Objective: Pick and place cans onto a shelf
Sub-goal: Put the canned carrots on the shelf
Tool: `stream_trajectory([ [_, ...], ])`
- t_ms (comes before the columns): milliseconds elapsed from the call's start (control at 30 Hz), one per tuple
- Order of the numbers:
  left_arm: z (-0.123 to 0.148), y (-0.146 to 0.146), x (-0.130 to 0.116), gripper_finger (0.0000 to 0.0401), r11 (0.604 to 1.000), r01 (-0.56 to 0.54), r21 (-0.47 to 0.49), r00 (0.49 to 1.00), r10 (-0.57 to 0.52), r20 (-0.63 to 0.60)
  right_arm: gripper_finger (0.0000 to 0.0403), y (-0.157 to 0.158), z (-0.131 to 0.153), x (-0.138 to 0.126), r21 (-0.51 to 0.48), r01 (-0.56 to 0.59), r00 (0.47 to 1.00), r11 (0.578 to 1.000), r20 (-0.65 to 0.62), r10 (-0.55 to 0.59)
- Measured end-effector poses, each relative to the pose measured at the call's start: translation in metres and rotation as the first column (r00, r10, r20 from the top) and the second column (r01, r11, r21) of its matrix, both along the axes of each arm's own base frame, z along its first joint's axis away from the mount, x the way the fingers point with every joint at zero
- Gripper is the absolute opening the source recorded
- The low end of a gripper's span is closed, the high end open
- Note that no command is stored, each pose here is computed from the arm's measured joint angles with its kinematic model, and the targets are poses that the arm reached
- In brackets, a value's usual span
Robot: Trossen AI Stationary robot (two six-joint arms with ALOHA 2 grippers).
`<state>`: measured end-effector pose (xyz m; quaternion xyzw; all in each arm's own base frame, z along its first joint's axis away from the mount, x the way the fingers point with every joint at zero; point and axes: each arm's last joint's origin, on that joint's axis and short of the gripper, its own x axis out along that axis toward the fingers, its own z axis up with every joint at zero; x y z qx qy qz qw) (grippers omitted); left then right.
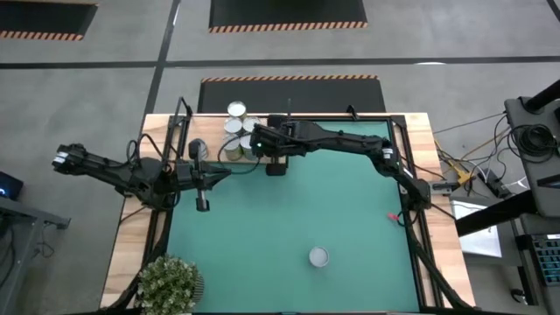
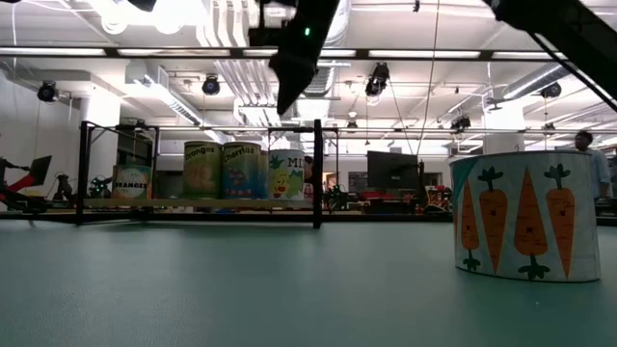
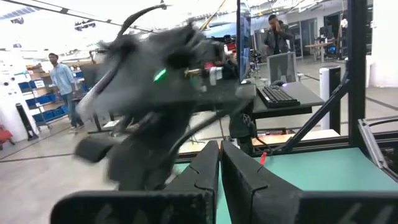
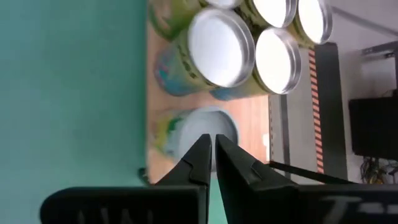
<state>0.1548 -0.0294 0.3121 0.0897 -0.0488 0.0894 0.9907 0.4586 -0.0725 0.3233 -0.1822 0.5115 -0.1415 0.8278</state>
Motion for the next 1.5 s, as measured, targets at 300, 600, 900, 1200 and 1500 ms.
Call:
stream_trajectory([
  [300,0.000,0.000,0.000,0.0000,1.000,0.003,-0.031,1.000,-0.003,0.003,0.0011,0.067,0.023,-0.022,0.064,-0.048,0.999,0.997,0.018,0.047],
  [600,-0.002,0.000,0.001,0.0000,0.998,0.003,-0.065,1.000,-0.004,-0.006,0.0008,0.151,0.027,-0.070,0.134,-0.112,0.991,0.985,0.091,0.100],
  [900,-0.003,-0.001,0.004,0.0000,0.996,0.006,-0.087,1.000,-0.006,-0.003,0.0009,0.206,-0.006,-0.133,0.008,-0.162,0.938,0.987,0.311,0.152],
  [1200,-0.016,-0.006,0.021,0.0000,0.972,0.007,-0.234,0.998,-0.022,-0.063,0.0009,0.206,-0.035,-0.192,-0.092,-0.275,0.828,0.957,0.483,0.285],
  [1500,-0.034,-0.023,0.059,0.0000,0.928,0.084,-0.364,0.995,-0.096,-0.017,0.0009,0.170,-0.023,-0.254,-0.145,-0.311,0.685,0.939,0.650,0.328],
])
